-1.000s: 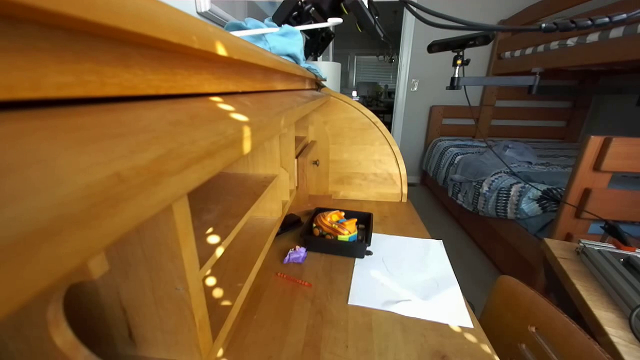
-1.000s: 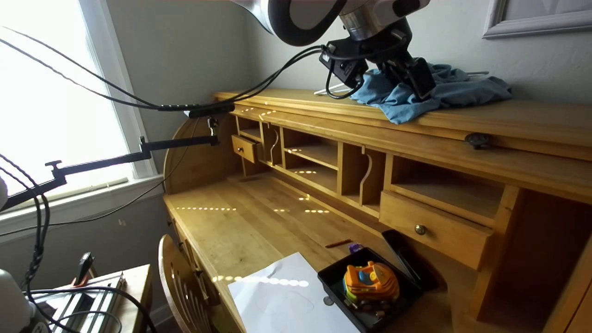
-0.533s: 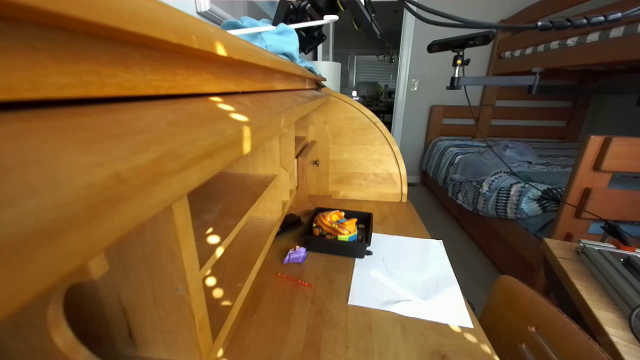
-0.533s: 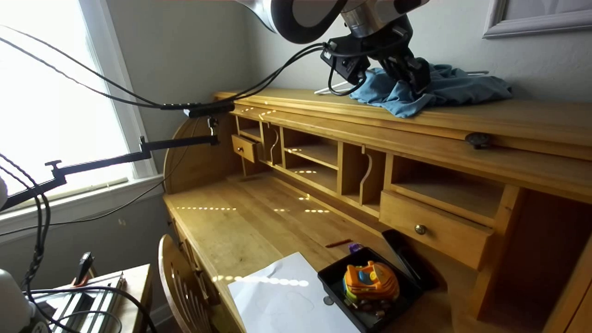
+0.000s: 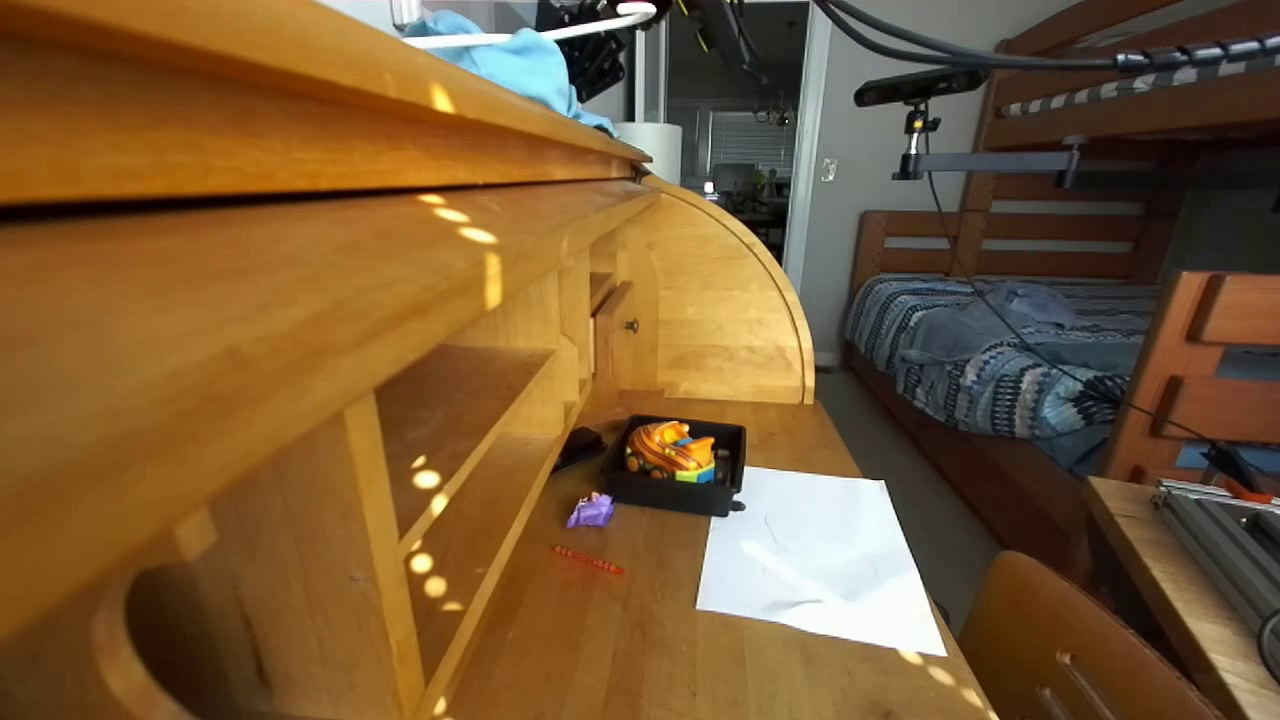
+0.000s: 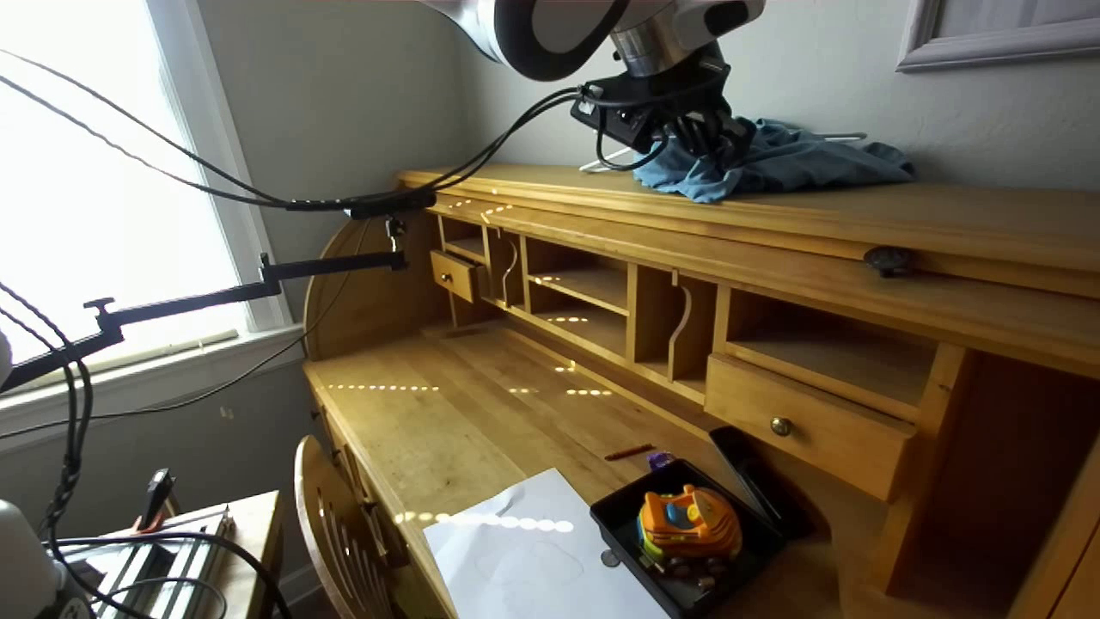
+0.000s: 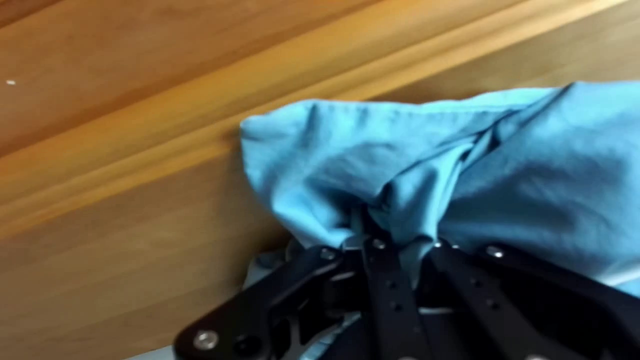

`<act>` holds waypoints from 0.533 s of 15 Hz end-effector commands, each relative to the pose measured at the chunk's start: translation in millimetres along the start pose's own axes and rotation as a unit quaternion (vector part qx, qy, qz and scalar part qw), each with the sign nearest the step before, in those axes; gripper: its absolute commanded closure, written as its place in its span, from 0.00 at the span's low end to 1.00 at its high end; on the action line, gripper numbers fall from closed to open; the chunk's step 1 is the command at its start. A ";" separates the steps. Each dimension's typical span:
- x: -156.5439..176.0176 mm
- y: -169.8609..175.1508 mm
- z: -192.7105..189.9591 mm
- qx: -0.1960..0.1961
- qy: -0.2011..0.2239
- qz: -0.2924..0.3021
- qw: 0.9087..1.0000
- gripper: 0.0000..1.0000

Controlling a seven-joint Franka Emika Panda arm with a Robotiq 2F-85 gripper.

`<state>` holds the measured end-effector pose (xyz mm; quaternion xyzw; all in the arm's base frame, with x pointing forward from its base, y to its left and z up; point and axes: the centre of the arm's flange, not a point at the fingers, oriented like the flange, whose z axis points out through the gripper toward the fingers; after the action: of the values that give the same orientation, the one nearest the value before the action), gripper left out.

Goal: Use the blue cloth to clean the cabinet

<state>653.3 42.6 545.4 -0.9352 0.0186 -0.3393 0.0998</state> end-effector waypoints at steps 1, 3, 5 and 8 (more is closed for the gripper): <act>-30.6 -58.4 11.9 0.035 -0.050 -0.075 0.995 0.98; -39.2 -91.0 11.6 0.055 -0.065 -0.111 0.990 0.98; -51.3 -120.9 8.7 0.077 -0.080 -0.145 0.983 0.98; -64.2 -153.8 4.4 0.101 -0.101 -0.200 0.969 0.98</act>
<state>620.6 178.3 550.2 -0.9336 -0.1531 -0.3001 0.1221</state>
